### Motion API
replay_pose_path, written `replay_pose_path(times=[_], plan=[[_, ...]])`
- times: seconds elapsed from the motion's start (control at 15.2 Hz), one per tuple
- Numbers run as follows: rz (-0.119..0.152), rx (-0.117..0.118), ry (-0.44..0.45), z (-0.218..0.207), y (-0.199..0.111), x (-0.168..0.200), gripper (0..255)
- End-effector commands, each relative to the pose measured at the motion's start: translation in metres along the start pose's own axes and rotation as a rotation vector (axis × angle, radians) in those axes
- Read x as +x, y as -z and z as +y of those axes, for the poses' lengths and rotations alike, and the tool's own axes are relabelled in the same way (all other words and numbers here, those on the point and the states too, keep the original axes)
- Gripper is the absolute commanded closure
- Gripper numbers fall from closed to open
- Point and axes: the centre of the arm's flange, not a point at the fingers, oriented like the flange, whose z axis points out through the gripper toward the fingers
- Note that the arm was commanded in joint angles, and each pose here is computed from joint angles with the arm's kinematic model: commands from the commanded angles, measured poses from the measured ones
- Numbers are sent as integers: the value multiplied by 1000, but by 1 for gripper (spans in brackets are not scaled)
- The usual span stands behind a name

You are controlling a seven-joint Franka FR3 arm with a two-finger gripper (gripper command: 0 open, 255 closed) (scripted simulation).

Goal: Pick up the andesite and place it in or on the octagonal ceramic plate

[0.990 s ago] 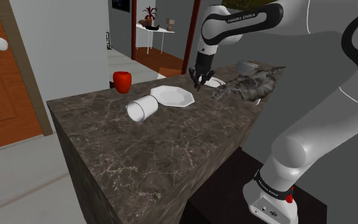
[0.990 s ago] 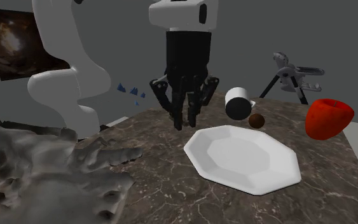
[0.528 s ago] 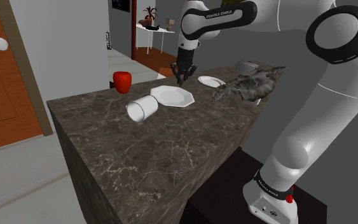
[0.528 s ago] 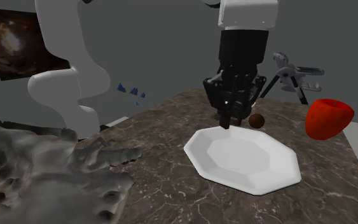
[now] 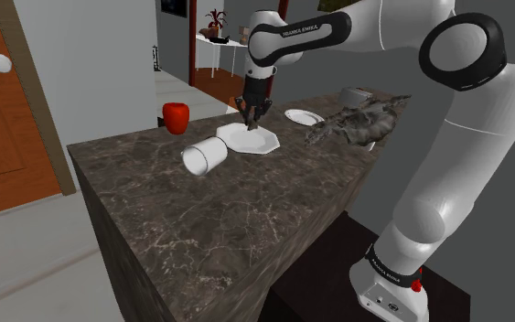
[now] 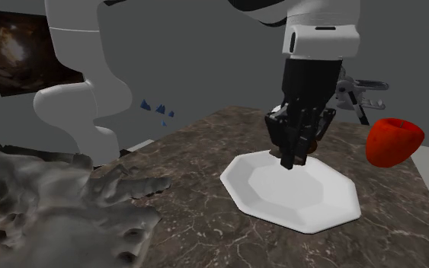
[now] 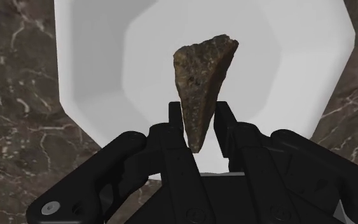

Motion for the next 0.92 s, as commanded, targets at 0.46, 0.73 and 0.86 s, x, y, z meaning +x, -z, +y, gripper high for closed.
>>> replay_pose_path(times=[0.46,0.73,0.86], plan=[[0,0,0,-1,-46,0,255],[0,0,0,-1,-46,0,255],[0,0,0,-1,-46,0,255]])
